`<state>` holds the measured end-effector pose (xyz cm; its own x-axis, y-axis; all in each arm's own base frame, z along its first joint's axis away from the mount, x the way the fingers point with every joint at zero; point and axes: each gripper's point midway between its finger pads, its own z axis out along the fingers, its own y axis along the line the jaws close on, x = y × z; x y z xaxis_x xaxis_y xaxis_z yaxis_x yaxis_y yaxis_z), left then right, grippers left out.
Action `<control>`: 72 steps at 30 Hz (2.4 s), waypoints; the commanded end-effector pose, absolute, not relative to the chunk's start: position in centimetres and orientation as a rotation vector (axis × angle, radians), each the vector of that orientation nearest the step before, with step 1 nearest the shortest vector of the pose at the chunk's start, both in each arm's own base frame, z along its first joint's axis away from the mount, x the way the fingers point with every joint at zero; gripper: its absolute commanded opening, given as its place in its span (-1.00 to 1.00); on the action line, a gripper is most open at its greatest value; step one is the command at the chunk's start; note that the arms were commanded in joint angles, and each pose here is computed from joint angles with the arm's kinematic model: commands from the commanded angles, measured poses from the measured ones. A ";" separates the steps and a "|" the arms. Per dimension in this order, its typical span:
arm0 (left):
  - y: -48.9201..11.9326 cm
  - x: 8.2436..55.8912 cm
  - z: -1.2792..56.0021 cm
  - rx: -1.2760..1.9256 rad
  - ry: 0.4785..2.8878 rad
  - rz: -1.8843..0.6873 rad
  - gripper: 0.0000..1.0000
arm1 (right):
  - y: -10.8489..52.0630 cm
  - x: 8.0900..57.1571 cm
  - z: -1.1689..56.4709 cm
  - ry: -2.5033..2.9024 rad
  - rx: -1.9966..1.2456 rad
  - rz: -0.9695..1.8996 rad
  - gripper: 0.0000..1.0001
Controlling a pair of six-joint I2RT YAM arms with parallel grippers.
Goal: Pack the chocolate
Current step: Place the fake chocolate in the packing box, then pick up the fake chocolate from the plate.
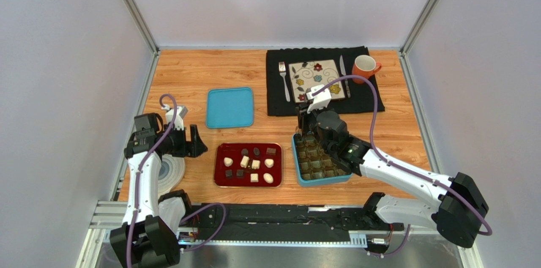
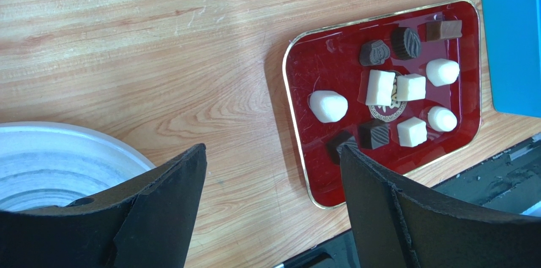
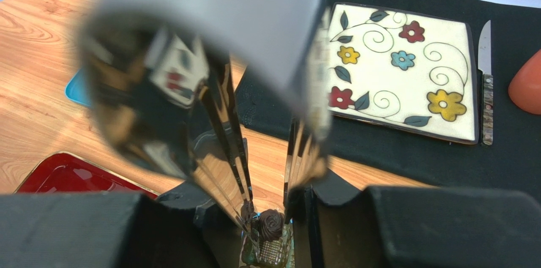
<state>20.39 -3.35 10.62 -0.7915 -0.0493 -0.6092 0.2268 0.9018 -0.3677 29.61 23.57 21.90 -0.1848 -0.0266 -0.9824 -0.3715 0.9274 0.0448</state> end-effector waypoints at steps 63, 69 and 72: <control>-3.8 20.4 12.2 0.181 2.370 -0.579 0.71 | 37.1 25.0 26.7 1.611 -0.472 0.605 -0.35; -3.6 20.3 12.2 0.194 2.374 -0.562 0.71 | 40.8 25.4 25.6 1.617 -0.503 0.615 -0.30; -3.5 20.3 12.2 0.197 2.374 -0.553 0.71 | 42.1 25.8 25.3 1.618 -0.507 0.623 -0.29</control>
<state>19.67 -3.94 10.93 -0.7932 -0.0464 -0.6072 0.2430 0.8901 -0.3855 25.16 39.68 20.67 -0.1913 -0.1147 -0.9748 -0.6383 0.7690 0.0348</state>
